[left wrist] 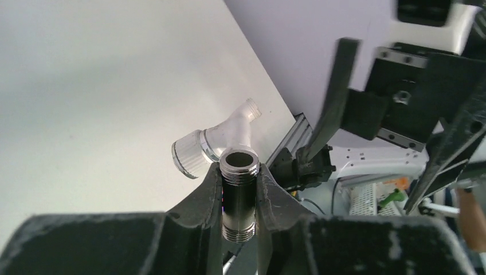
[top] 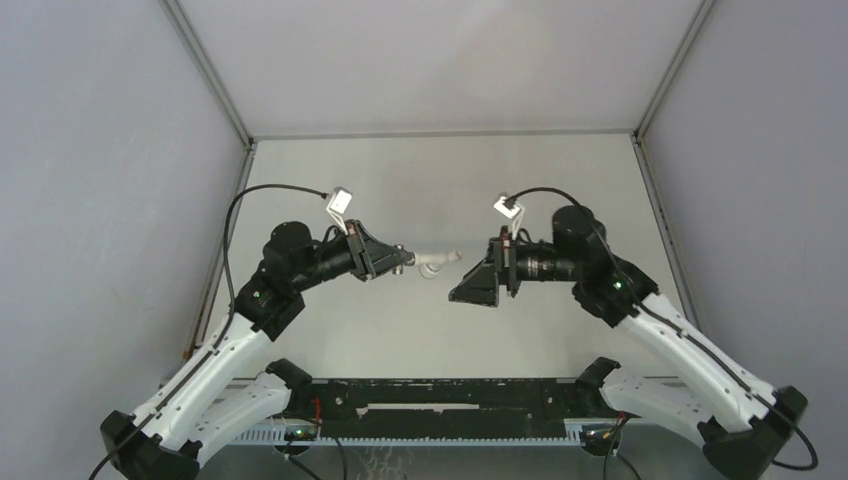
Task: Install the water faucets
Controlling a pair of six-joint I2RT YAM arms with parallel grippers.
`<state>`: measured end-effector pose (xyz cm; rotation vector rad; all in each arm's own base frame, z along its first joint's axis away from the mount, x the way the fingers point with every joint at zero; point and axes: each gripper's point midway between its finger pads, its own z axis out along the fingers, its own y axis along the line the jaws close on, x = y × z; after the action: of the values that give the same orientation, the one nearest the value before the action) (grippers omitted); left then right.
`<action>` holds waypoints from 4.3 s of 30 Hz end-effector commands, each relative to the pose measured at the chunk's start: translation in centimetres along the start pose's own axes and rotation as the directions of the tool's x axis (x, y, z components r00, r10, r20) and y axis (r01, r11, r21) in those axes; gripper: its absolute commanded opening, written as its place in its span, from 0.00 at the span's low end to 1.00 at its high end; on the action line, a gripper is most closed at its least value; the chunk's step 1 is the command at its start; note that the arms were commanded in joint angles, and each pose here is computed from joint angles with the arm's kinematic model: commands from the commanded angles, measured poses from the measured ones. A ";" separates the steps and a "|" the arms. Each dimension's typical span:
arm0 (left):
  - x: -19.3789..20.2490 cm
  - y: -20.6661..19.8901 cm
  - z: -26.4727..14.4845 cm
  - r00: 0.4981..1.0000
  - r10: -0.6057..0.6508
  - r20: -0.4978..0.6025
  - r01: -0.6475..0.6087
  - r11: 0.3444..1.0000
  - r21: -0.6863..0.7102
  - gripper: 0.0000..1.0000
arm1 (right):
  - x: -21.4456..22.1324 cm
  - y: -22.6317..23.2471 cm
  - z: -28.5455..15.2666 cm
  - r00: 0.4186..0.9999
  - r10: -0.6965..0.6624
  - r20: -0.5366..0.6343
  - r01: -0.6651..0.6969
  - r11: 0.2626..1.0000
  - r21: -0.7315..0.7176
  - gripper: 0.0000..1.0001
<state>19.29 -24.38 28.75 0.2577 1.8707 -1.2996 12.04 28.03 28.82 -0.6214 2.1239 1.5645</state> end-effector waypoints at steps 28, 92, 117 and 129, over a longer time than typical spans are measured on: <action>-3.9 -6.6 -0.6 0.932 -0.347 -0.105 0.363 0.884 0.294 0.00 | -5.3 -0.3 -1.1 0.730 -0.342 0.592 0.528 0.833 -0.169 0.99; -5.7 5.6 6.4 0.914 -0.406 -0.010 0.406 0.913 -0.025 0.00 | -9.0 -8.9 -6.5 0.726 -0.120 0.677 -0.028 0.979 0.203 0.81; -5.3 25.1 24.4 0.789 -0.614 0.025 0.610 0.778 -0.149 0.50 | -5.7 -11.2 -12.9 0.644 -0.175 0.744 -0.238 0.879 0.413 0.85; -11.9 26.5 17.7 0.949 -0.311 0.058 0.295 0.803 -0.518 1.00 | -6.3 -11.9 -14.9 0.670 -0.231 0.706 -0.302 0.784 0.543 1.00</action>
<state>51.02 -29.49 10.02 -0.4591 2.3050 -1.2237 22.37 12.50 25.59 0.2996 1.7864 0.8743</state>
